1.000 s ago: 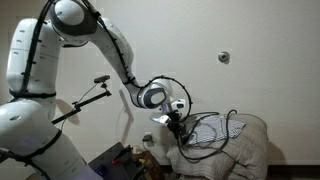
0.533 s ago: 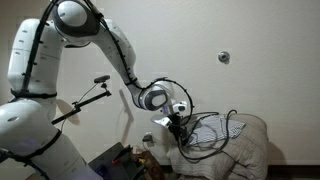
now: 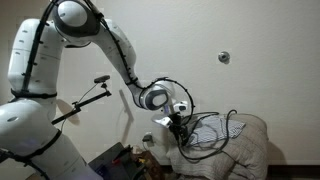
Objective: Tie a knot using the black cable
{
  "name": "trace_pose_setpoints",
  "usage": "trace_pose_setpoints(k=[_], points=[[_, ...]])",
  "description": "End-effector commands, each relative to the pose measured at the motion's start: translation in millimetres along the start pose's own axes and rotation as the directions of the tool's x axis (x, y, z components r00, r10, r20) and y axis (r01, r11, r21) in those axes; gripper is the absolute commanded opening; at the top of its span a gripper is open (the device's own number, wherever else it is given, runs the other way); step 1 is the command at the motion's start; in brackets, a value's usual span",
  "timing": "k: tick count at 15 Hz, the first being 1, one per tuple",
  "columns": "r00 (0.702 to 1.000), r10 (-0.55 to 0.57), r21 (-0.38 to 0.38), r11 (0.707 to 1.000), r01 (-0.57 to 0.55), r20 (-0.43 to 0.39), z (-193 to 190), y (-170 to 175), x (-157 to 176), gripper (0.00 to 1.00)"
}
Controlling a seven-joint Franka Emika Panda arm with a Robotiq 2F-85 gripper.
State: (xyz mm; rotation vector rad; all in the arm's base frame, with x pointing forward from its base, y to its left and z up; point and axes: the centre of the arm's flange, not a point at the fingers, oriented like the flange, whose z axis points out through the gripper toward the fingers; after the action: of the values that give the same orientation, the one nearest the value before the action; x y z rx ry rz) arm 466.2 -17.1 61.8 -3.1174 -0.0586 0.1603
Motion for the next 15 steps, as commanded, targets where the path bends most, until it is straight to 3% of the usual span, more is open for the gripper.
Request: trace_pose_setpoints(k=[1, 10, 11, 12, 15], points=[[1.000, -0.005, 0.014, 1.000, 0.005, 0.021, 0, 2, 8, 0.54], [0.999, -0.004, 0.018, 1.000, 0.003, 0.034, 12, 3, 12, 0.55], [0.999, -0.004, 0.019, 1.000, 0.004, 0.033, 12, 3, 12, 0.48], [0.999, -0.004, 0.018, 1.000, 0.004, 0.033, 12, 3, 13, 0.29], [0.999, -0.005, 0.016, 1.000, 0.005, 0.036, 12, 3, 14, 0.06]])
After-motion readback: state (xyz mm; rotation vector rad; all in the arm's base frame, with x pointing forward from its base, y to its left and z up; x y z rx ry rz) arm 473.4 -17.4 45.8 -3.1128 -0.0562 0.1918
